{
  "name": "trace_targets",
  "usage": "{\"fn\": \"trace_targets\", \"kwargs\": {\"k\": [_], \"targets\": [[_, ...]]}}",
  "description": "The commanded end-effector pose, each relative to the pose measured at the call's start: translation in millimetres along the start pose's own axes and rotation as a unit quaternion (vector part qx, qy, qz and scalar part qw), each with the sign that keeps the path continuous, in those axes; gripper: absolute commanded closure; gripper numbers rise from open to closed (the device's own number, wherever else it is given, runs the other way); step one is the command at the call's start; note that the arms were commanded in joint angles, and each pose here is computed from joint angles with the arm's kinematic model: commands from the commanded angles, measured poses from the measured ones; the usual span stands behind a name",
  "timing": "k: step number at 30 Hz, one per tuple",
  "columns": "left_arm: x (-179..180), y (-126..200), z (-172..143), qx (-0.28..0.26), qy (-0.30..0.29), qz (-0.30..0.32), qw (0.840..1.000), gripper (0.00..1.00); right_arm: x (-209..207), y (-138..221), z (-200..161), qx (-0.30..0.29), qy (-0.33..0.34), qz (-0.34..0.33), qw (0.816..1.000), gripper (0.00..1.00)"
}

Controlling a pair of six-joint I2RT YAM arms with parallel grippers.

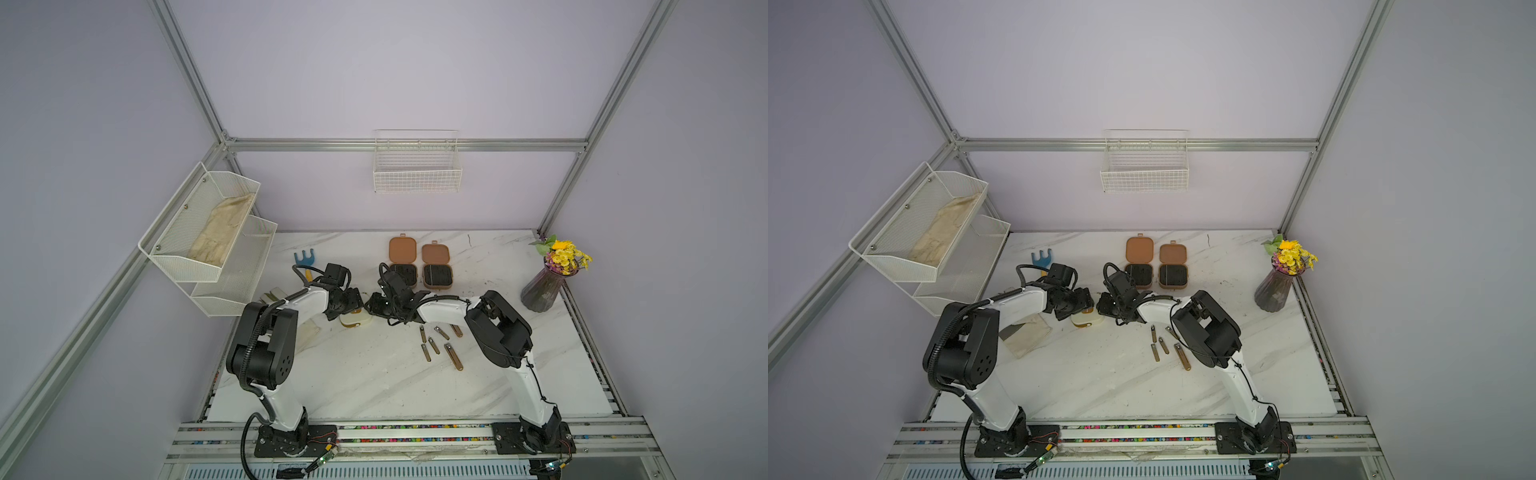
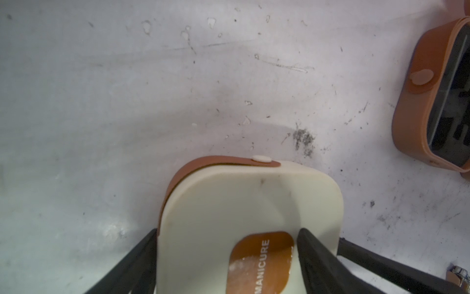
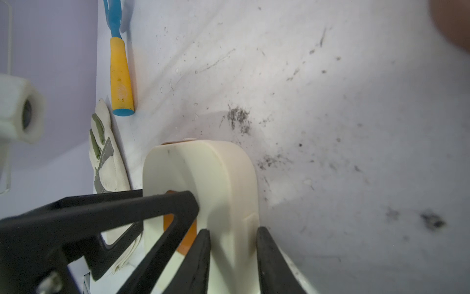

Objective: Organize nail clipper sets
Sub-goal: Close the storage box at the center of the board.

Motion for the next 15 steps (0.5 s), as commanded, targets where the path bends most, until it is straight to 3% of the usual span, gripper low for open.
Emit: {"fn": "trace_targets", "kwargs": {"k": [1, 15], "targets": [[-3.4, -7.9, -18.2, 0.039, -0.026, 0.0, 0.999, 0.19, -76.4, -21.6, -54.3, 0.092, -0.053, -0.127, 0.986, 0.68], [-7.3, -15.8, -22.1, 0.045, -0.025, -0.024, 0.998, 0.32, -76.9, -33.2, -68.9, 0.108, -0.064, -0.122, 0.984, 0.72]]}}
Point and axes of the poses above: each gripper's point midway between its finger pads, its own y axis back along the fingers, its own x axis along the line the jaws close on, z = x × y, the point moved 7 cm from there along y, back along the fingers, and after that the axes turned 5 degrees about -y, right-handed, at the moved point
